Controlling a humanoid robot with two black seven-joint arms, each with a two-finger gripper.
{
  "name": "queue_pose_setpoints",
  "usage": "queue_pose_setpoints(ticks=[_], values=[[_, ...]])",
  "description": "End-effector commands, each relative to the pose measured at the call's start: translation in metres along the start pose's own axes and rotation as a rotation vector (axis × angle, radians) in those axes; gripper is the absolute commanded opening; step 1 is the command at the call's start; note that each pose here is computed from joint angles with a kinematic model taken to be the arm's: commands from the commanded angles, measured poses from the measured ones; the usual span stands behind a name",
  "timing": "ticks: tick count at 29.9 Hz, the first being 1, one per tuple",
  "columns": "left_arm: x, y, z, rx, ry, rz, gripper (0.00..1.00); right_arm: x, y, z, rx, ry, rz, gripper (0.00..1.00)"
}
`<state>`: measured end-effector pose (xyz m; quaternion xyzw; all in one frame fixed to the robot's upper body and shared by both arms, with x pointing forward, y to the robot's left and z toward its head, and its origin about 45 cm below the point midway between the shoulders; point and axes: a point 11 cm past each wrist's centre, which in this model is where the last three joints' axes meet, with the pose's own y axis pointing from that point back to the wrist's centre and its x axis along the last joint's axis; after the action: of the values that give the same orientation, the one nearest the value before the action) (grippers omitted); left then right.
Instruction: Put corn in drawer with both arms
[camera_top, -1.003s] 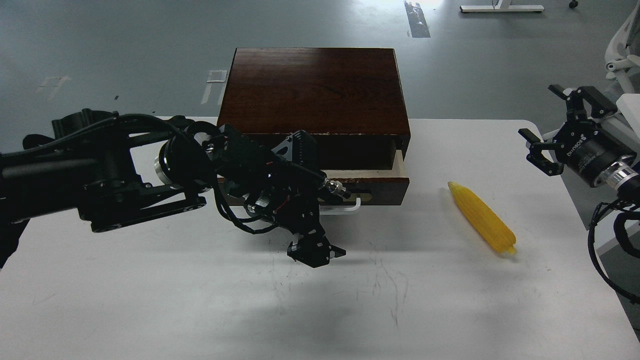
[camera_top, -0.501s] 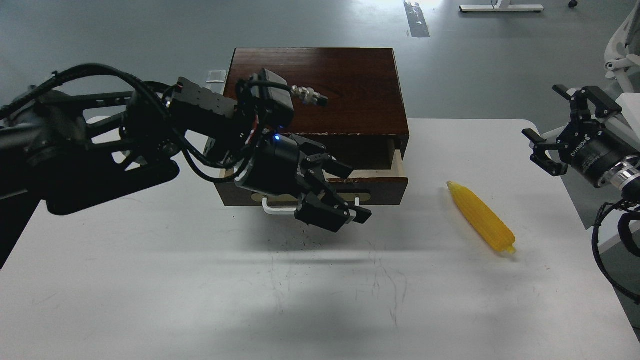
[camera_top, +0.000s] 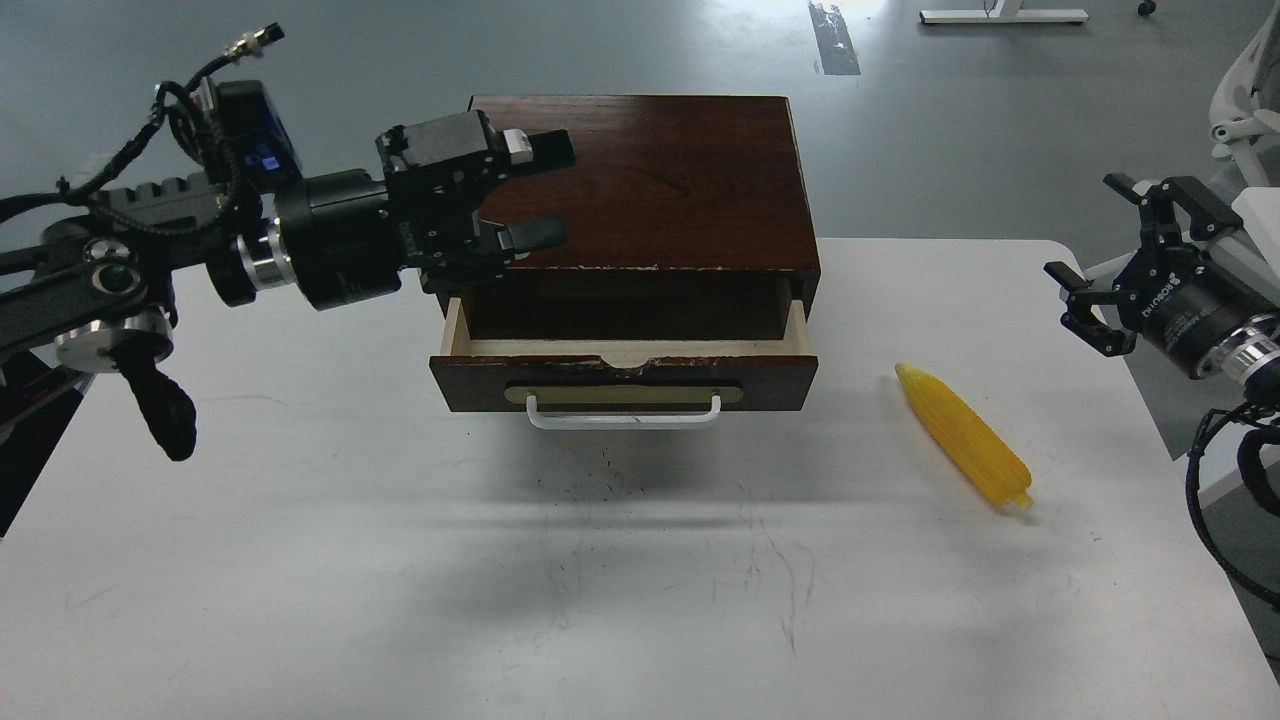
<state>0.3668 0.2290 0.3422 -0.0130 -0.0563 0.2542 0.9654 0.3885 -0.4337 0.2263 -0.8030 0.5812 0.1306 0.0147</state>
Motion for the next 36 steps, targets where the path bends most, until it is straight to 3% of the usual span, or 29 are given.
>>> queue_pose_setpoints(ticks=[1,5,15,25,36], values=[[0.020,0.026,-0.017,-0.059,0.199,0.181,0.99,0.001,0.001,0.000,-0.004,0.007,0.000,1.00],[0.046,0.060,-0.034,-0.150,0.316,0.369,0.99,-0.001,0.005,0.003,-0.063,0.112,-0.044,1.00],[0.048,0.108,-0.100,-0.192,0.455,0.585,0.99,-0.008,0.008,-0.001,-0.198,0.422,-0.180,1.00],[0.047,0.111,-0.124,-0.173,0.479,0.629,0.99,-0.017,0.007,0.004,-0.394,0.870,-0.385,1.00],[0.045,0.108,-0.123,-0.172,0.470,0.602,0.99,-0.025,0.017,0.047,-0.606,1.247,-0.628,1.00]])
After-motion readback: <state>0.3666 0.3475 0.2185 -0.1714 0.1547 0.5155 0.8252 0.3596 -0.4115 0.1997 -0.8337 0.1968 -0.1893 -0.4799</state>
